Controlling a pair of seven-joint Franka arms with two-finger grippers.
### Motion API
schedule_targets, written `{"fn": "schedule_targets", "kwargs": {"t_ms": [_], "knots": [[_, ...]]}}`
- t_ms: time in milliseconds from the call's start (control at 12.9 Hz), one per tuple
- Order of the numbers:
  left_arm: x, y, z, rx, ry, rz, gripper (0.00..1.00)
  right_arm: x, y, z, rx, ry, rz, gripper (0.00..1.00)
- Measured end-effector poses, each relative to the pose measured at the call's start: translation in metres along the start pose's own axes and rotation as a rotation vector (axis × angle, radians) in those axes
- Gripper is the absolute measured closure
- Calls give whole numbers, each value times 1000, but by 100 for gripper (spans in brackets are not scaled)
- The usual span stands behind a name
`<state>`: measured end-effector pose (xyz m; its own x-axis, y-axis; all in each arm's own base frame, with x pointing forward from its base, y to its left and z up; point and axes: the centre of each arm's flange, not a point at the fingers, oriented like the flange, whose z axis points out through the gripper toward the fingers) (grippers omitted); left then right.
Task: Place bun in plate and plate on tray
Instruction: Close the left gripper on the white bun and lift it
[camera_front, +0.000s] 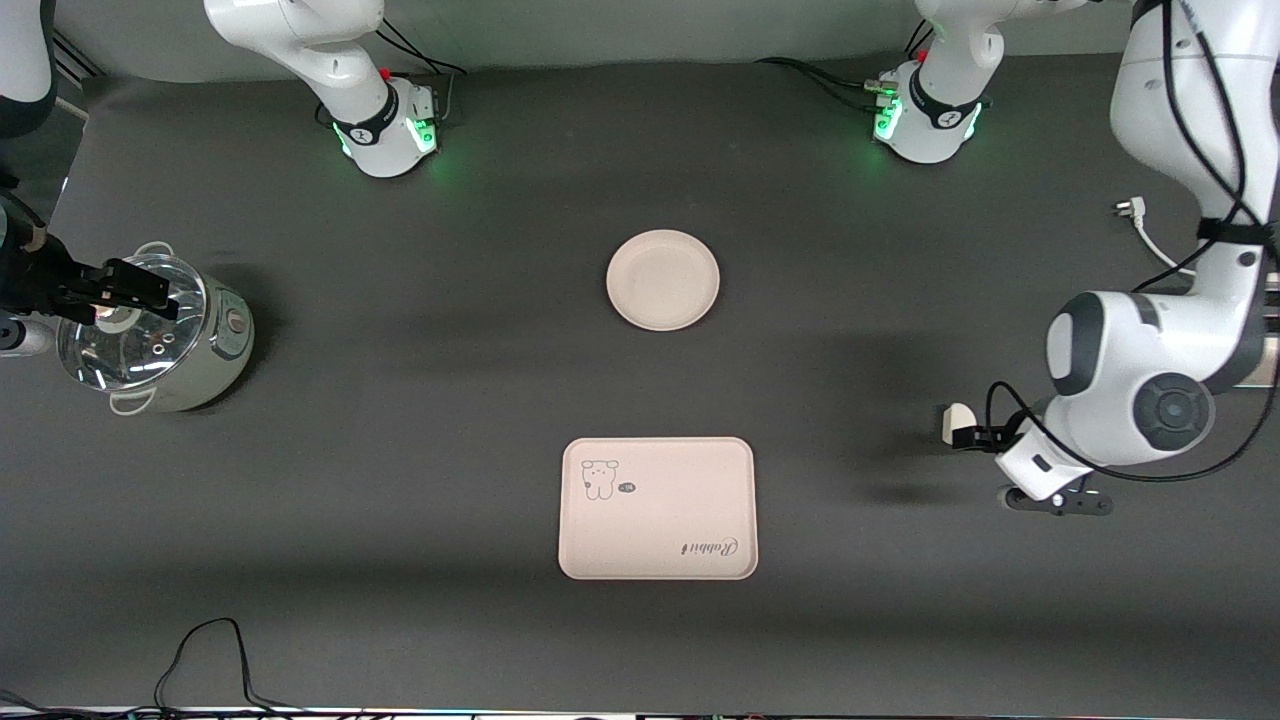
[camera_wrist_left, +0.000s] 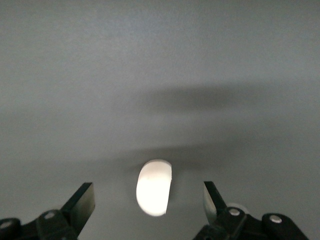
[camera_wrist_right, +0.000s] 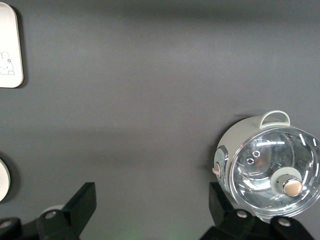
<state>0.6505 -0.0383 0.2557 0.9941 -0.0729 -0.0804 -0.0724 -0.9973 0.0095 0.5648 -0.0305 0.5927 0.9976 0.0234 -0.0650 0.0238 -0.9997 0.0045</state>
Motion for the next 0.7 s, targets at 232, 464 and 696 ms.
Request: {"fn": "schedule_targets", "kwargs": {"t_ms": [232,464,696], "knots": [[-25,1,47,-4,-18,0,3,0,0,0,0,0,0,0],[-38,2,63,-5,-50,-7,4,0,0,0,0,0,0,0],[-39,3,66,-6,-40,-15,32,0,0,0,0,0,0,0]]}}
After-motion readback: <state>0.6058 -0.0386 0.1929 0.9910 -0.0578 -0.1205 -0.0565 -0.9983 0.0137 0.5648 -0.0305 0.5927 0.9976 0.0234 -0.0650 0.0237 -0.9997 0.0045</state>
